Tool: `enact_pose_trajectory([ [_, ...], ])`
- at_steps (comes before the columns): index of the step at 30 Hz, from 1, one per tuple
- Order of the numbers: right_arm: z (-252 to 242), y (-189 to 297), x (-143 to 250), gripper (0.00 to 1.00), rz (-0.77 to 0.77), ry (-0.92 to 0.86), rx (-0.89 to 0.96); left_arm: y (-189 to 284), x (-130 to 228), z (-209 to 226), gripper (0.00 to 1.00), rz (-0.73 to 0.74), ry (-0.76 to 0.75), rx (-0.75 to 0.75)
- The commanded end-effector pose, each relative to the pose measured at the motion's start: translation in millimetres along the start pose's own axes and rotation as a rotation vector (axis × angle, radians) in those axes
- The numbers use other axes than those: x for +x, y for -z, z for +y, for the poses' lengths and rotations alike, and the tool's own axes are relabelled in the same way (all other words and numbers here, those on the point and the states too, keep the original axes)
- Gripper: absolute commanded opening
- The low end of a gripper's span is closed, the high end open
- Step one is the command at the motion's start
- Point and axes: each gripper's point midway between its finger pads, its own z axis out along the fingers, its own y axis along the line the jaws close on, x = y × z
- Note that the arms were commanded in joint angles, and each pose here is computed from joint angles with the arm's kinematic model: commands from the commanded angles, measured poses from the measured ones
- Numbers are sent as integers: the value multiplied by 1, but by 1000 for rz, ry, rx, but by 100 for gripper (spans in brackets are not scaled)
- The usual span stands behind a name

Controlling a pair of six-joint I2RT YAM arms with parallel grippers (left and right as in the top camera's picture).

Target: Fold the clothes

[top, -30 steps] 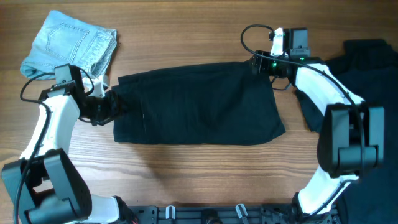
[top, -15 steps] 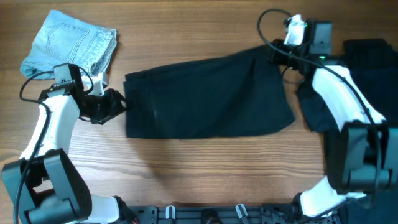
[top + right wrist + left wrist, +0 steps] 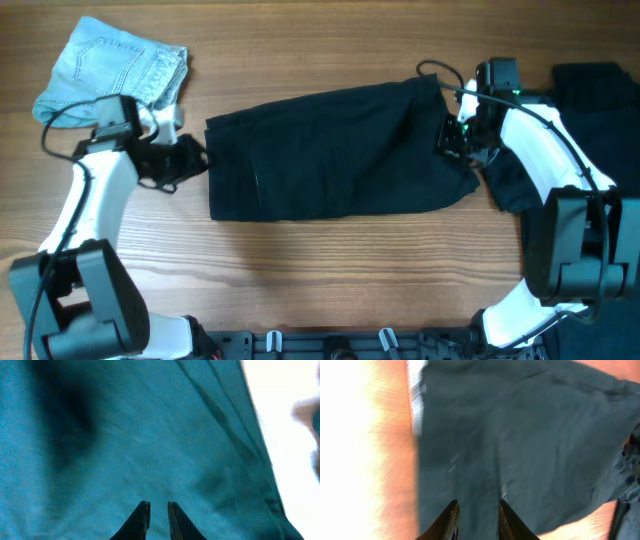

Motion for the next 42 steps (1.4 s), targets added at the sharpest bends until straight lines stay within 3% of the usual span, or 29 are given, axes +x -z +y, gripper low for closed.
enact_pose_trajectory([
  [1, -34, -33, 38, 15, 84, -114, 117, -13, -12, -35, 25, -42, -158, 15],
  [2, -51, -41, 51, 10, 94, -200, 186, -20, -13, -35, 25, -46, -188, -21],
  [5, -84, -49, 77, 9, 113, -306, 313, -38, -11, -34, 33, -25, -218, -63],
  [7, -102, -42, 97, 4, 177, -416, 350, -54, -4, -22, 33, 18, -210, -110],
  [9, -100, -30, 98, 4, 205, -437, 308, -59, -1, -17, 44, 36, -201, -118],
  [11, -81, -5, 78, 5, 163, -347, 220, -60, -3, -16, 45, 29, -204, -124],
  [12, -66, 11, 63, 11, 113, -269, 151, -61, -5, -16, 44, 21, -208, -122],
  [14, -21, 56, 23, 37, -77, -109, -44, -63, -7, -21, 36, 13, -210, -96],
  [17, -9, 64, -3, 38, -195, -74, -97, -72, -3, -34, 33, 30, -232, -45],
  [18, -10, 57, -9, 37, -210, -95, -103, -78, -1, -36, 31, 36, -245, -40],
  [20, -12, 27, -12, 24, -180, -116, -103, -96, 2, -39, 29, 51, -268, -35],
  [24, -28, -41, 13, 4, 20, -203, -27, -122, -11, -14, 19, 4, -239, -142],
  [27, -101, -62, 51, 4, 128, -413, 353, -113, -36, 13, 23, -108, -120, -277],
  [29, -128, -49, 61, 4, 145, -429, 493, -109, -47, 7, 23, -146, -71, -207],
  [31, -133, -29, 58, 4, 139, -460, 519, -104, -55, -6, 26, -169, -79, -127],
  [33, -116, -10, 37, 5, 94, -383, 436, -100, -60, -14, 31, -177, -86, -101],
  [36, -62, 18, 4, 20, 6, -173, 160, -84, -65, -39, 53, -184, -108, -17],
  [37, -33, 31, -6, 26, -45, -61, 10, -70, -68, -52, 55, -200, -123, 12],
  [39, 8, 49, -17, 25, -115, 35, -186, -43, -64, -66, 58, -213, -130, 19],
  [42, 5, 30, -24, 25, -122, -22, -109, -25, -32, -64, 60, -113, -81, -15],
])
